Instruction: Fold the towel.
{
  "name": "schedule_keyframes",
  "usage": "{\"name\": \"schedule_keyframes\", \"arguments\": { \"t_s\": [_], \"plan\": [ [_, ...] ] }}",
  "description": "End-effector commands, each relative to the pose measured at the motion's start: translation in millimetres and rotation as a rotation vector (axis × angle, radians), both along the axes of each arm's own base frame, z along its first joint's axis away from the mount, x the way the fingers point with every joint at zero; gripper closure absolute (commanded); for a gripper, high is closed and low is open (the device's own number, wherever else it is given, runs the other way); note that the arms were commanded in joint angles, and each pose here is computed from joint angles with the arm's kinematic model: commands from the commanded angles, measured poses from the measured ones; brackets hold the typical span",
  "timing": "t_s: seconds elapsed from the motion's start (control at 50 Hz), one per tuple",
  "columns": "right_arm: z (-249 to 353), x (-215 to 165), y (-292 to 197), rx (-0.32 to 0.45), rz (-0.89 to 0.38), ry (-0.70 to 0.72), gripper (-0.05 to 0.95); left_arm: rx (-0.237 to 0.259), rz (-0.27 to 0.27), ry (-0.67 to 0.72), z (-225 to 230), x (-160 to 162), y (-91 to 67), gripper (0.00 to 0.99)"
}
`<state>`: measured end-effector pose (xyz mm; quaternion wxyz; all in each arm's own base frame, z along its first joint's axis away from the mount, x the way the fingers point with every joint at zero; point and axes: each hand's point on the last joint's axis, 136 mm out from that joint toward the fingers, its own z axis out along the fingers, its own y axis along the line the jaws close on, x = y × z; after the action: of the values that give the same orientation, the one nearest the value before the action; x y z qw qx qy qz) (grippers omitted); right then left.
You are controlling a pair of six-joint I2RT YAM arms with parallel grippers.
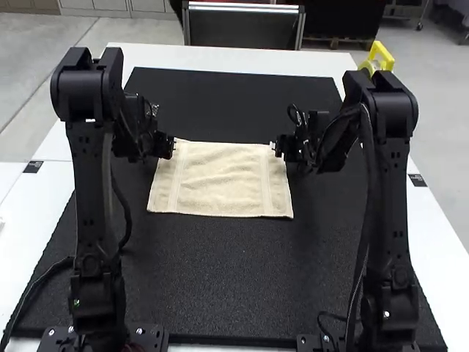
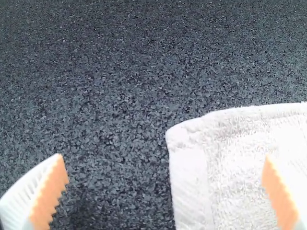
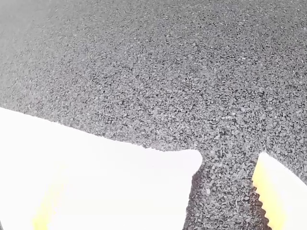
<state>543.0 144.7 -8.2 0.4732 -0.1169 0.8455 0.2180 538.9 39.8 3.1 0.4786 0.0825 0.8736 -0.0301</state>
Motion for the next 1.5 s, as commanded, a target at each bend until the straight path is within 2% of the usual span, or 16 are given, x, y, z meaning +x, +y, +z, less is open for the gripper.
{"name": "schedule_keyframes", "arguments": {
  "t_s": [0.0, 0.24, 0.34, 0.46, 0.58, 0.68, 0.96, 1.0, 1.04, 1.08, 1.16, 1.2, 1.3, 1.36, 1.46, 1.48],
  "plan": [
    [1, 4, 10, 0.013, 0.019, -0.008, 0.00, 0.005, -0.015, -0.031, 7, 10, 0.3, 0.048],
    [0, 7, 11, 0.014, 0.019, -0.007, 0.00, 0.002, -0.012, -0.031, 5, 14, 1.8, 0.062],
    [-1, 8, 11, 0.014, 0.019, -0.003, 0.11, 0.001, -0.012, -0.021, 2, 13, 1.6, 0.116],
    [-6, 7, 10, 0.011, 0.018, 0.015, 0.19, -0.005, -0.013, -0.008, -3, 11, 1.4, 0.164],
    [-12, 4, 11, 0.006, 0.022, 0.042, 0.19, -0.008, -0.012, 0.000, -7, 10, 1.2, 0.170],
    [-12, 5, 12, 0.006, 0.025, 0.045, 0.19, -0.009, -0.006, -0.006, -5, 11, 3.9, 0.241],
    [-18, 2, 13, 0.011, 0.034, 0.070, 0.19, -0.012, -0.010, -0.015, -3, 12, 3.1, 0.241],
    [-19, 2, 13, 0.011, 0.034, 0.071, 0.25, -0.012, -0.010, -0.018, -3, 13, 3.1, 0.246],
    [-20, 1, 12, 0.012, 0.034, 0.075, 0.33, -0.014, -0.011, -0.018, -3, 12, 2.8, 0.334],
    [-21, 1, 11, 0.016, 0.030, 0.077, 0.39, -0.017, -0.012, -0.021, -2, 13, 2.4, 0.380],
    [-22, 1, 10, 0.025, 0.030, 0.083, 0.58, -0.023, -0.023, -0.022, -2, 12, 0.3, 0.474],
    [-22, 1, 10, 0.026, 0.029, 0.083, 0.63, -0.025, -0.025, -0.022, -3, 12, -0.9, 0.521],
    [-22, 1, 10, 0.028, 0.032, 0.080, 0.78, -0.028, -0.019, -0.031, -3, 13, 0.9, 0.710],
    [-21, 1, 10, 0.030, 0.033, 0.073, 0.90, -0.028, -0.019, -0.031, -4, 13, 1.0, 0.800],
    [-21, 1, 10, 0.033, 0.035, 0.074, 0.92, -0.027, -0.019, -0.034, -5, 13, 1.0, 0.962],
    [-23, 0, 10, 0.033, 0.035, 0.077, 0.92, -0.027, -0.019, -0.035, -5, 13, 1.0, 0.970]
  ]
}}
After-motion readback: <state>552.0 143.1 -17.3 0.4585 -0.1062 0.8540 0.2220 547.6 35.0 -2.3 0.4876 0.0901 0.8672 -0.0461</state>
